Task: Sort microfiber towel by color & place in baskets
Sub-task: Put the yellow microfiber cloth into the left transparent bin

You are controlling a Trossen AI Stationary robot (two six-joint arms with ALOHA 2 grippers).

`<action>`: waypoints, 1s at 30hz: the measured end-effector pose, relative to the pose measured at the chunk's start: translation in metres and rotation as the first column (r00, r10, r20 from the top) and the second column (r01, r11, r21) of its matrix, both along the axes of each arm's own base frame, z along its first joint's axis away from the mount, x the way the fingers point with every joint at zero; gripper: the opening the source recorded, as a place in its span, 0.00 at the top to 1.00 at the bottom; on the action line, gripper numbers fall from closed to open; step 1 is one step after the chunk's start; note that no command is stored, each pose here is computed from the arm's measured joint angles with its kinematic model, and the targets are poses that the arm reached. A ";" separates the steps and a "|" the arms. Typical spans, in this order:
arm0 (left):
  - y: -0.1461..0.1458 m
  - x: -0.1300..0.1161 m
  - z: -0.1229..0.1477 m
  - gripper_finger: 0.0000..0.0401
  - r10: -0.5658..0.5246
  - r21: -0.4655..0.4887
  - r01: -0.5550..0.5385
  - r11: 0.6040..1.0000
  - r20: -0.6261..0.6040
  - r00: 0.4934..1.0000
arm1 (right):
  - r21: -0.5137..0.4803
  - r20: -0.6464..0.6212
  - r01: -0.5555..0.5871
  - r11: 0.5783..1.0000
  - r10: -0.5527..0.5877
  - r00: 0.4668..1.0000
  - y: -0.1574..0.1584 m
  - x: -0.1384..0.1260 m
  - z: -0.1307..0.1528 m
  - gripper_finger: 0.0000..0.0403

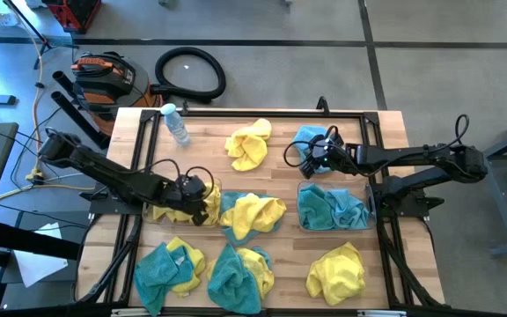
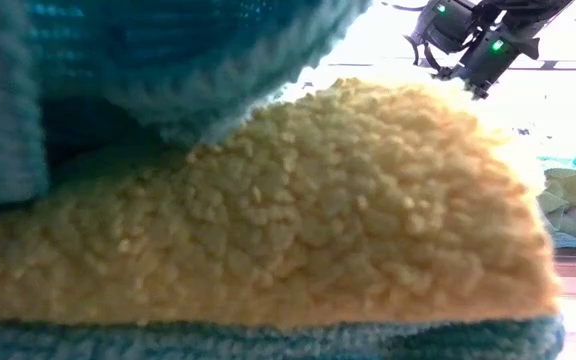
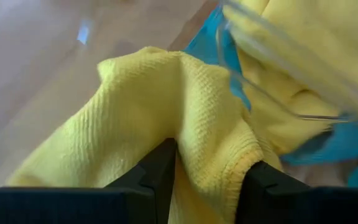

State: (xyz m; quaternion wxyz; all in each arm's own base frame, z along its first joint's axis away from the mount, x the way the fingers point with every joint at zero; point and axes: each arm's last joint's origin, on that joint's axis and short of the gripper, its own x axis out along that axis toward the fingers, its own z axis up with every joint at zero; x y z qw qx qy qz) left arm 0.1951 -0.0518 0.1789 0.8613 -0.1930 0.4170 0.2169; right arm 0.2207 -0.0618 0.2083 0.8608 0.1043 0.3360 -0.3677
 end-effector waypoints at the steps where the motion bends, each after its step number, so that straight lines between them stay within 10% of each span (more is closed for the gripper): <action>1: 0.000 -0.001 0.006 0.72 0.003 -0.002 -0.003 1.000 0.002 1.000 | 0.000 0.000 0.000 1.000 0.000 1.000 0.000 0.000 0.000 0.70; 12: 0.005 -0.018 0.055 0.72 -0.005 -0.024 0.005 1.000 0.002 1.000 | 0.000 -0.002 0.000 1.000 0.000 1.000 0.000 0.000 0.000 0.70; 30: 0.008 -0.034 0.051 0.72 -0.039 -0.056 0.030 0.998 -0.170 0.985 | 0.000 -0.008 0.002 1.000 -0.002 1.000 0.000 -0.001 0.000 0.70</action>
